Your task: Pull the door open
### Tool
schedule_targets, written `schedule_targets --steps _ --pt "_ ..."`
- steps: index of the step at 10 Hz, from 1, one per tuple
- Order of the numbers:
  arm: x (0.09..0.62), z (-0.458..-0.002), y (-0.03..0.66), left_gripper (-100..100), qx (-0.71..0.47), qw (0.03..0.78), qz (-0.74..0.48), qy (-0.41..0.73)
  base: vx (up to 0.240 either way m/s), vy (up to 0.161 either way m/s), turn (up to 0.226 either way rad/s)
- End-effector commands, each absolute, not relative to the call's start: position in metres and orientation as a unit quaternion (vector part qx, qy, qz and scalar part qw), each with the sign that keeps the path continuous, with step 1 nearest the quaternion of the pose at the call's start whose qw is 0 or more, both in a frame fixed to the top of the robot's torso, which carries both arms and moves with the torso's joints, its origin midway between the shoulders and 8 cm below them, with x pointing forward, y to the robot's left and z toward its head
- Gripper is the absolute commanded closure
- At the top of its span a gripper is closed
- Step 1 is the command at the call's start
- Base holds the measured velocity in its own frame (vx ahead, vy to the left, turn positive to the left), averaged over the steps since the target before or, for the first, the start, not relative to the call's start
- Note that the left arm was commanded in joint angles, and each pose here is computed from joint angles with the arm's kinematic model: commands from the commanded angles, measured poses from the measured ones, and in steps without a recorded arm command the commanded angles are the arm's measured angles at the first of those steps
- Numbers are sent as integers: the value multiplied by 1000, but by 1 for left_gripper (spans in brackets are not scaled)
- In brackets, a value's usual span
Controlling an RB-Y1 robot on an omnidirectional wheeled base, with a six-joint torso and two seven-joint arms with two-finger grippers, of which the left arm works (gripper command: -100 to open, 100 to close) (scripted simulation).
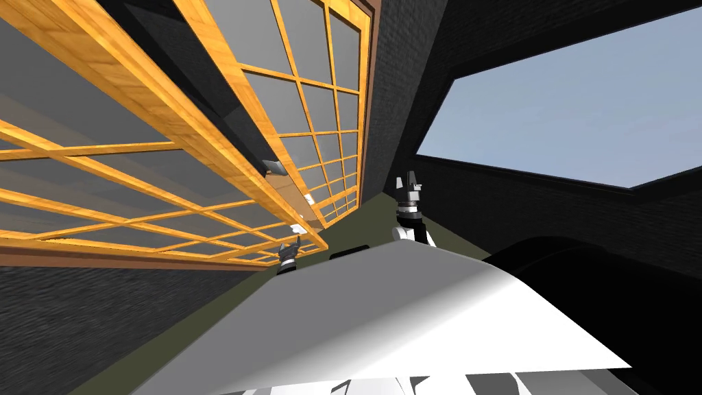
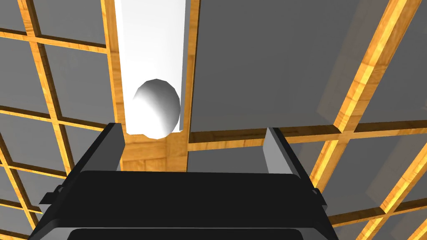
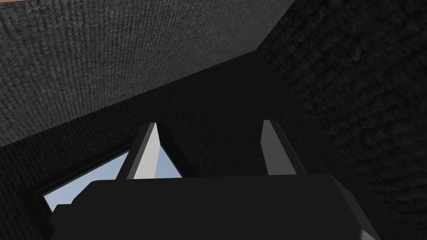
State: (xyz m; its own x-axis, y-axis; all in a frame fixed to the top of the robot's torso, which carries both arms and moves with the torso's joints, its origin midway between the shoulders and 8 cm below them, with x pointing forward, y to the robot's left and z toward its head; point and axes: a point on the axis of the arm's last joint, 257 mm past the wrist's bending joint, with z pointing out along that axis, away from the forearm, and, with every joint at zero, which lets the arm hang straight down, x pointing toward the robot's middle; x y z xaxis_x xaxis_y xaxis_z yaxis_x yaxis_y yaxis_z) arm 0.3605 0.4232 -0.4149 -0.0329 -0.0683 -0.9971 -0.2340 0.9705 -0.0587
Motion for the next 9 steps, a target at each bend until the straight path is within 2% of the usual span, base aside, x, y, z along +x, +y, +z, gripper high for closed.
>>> schedule_targets --steps 1,4,6,9 --pt "364 -414 419 -100 -93 691 56 715 -147 42 -52" --pt "378 -400 398 -100 -42 704 36 708 -190 52 -134" --pt "378 -399 397 -100 -39 705 36 707 -167 0 -32" --pt "378 -398 400 -100 -44 706 40 706 171 30 -47"
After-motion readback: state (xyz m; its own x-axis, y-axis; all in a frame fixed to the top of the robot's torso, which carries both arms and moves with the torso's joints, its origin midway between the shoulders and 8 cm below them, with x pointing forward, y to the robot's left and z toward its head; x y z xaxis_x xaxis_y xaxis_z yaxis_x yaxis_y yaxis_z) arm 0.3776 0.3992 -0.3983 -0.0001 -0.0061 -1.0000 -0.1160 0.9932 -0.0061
